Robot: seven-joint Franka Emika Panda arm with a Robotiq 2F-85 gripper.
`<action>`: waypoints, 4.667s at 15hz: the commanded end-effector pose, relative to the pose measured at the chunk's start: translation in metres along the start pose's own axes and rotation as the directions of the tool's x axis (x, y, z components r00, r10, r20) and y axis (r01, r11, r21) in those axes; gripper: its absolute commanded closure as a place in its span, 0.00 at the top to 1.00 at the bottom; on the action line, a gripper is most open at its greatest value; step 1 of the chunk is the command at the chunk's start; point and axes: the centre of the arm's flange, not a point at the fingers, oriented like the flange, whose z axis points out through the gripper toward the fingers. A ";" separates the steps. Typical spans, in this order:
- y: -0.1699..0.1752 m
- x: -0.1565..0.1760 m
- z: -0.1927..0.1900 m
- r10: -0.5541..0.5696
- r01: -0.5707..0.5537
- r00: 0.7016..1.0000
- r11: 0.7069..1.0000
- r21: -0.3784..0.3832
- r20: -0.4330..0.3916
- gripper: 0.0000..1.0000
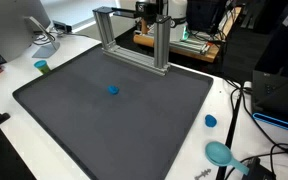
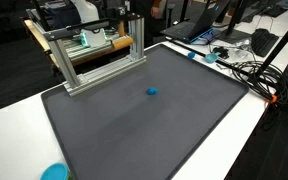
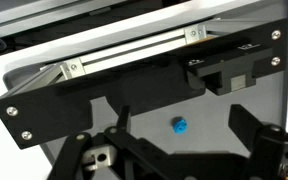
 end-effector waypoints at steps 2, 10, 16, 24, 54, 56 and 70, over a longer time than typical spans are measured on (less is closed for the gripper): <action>0.000 0.000 0.000 0.000 0.000 1.000 1.000 0.000 0.000 1.00; -0.010 -0.009 0.006 0.006 -0.006 1.000 1.000 -0.025 -0.027 1.00; -0.073 -0.053 0.032 0.086 -0.119 0.969 0.984 -0.130 -0.233 1.00; -0.087 -0.052 0.033 0.069 -0.105 0.972 0.983 -0.153 -0.222 1.00; -0.128 -0.044 0.061 -0.108 0.064 0.969 0.978 -0.198 -0.222 1.00; -0.127 -0.046 0.063 -0.124 0.083 0.970 0.977 -0.195 -0.208 1.00; -0.120 -0.035 0.091 -0.180 0.140 0.960 0.972 -0.190 -0.214 1.00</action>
